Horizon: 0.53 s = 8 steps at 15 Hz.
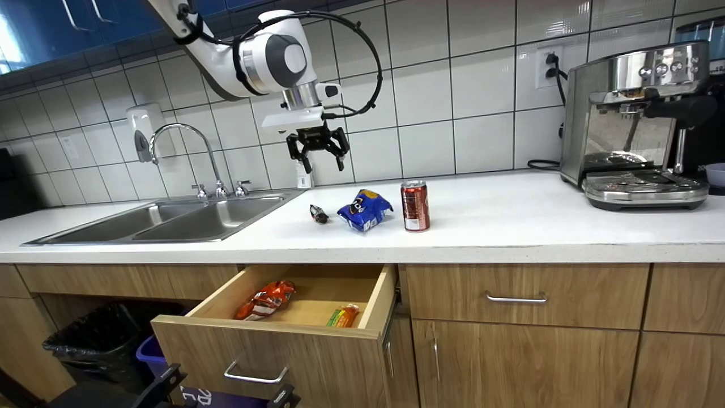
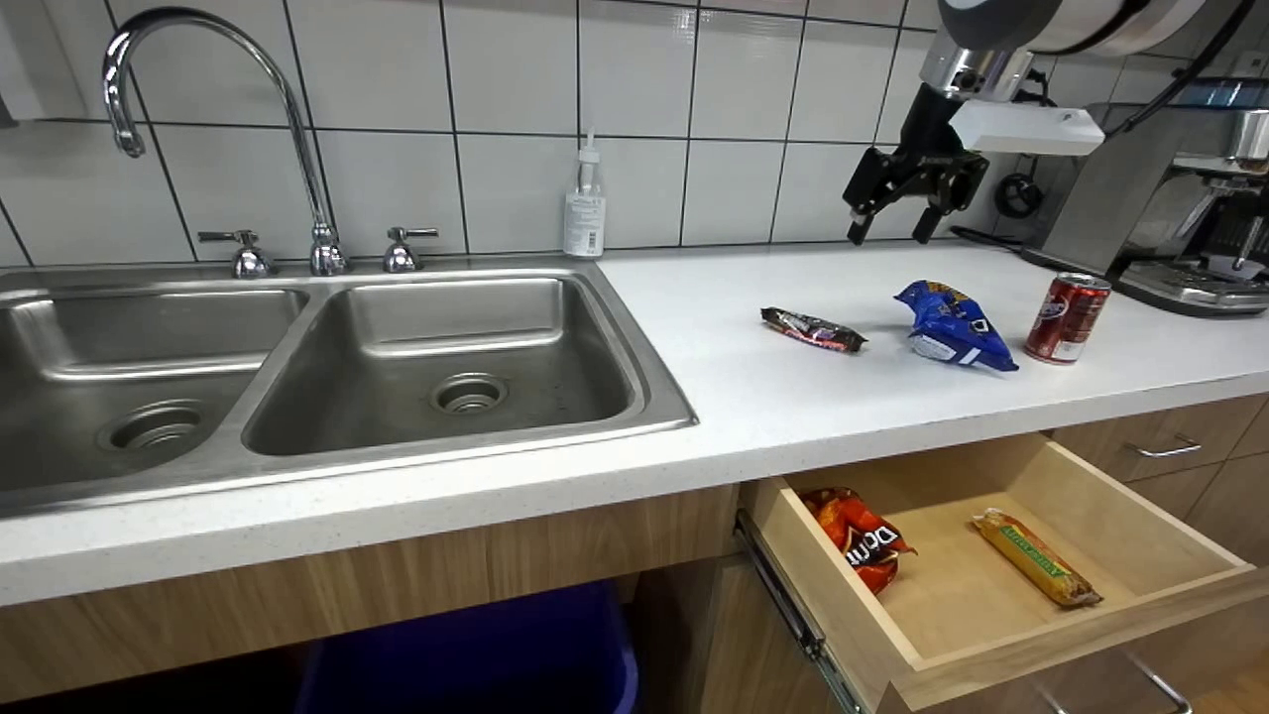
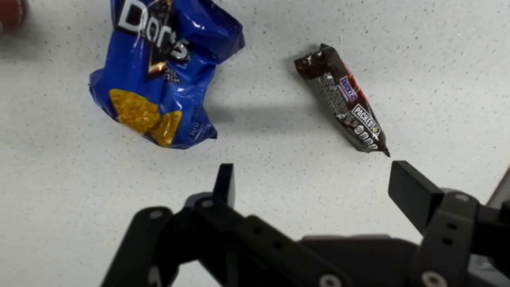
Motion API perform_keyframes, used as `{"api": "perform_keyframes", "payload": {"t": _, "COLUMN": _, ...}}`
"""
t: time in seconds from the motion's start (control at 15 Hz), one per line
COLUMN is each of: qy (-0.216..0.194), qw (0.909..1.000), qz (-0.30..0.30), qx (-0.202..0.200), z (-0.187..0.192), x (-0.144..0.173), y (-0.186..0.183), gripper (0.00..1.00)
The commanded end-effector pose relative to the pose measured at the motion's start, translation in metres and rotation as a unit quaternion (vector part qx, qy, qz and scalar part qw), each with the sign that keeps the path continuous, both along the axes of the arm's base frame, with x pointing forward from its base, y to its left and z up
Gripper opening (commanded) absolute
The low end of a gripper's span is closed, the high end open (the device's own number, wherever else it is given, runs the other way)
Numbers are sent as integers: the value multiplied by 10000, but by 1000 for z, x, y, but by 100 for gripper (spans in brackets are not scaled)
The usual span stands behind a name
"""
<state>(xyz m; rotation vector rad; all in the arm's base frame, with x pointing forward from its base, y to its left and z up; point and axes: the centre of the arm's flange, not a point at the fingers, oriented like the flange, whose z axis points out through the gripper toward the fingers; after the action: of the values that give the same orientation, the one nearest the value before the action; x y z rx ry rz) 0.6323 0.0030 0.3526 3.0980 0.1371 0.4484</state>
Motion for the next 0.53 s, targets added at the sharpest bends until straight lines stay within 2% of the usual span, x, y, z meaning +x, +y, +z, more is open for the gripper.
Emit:
{"api": "perform_keyframes", "payload": {"t": 0.0, "qy": 67, "qw": 9995, "qz": -294, "qx": -11, "z": -5, "x": 35, "y": -14, "gripper": 100}}
{"api": "perform_keyframes", "payload": {"t": 0.47, "qy": 239, "qw": 9972, "qz": -707, "qx": 67, "z": -31, "x": 70, "y": -43, "gripper": 100}}
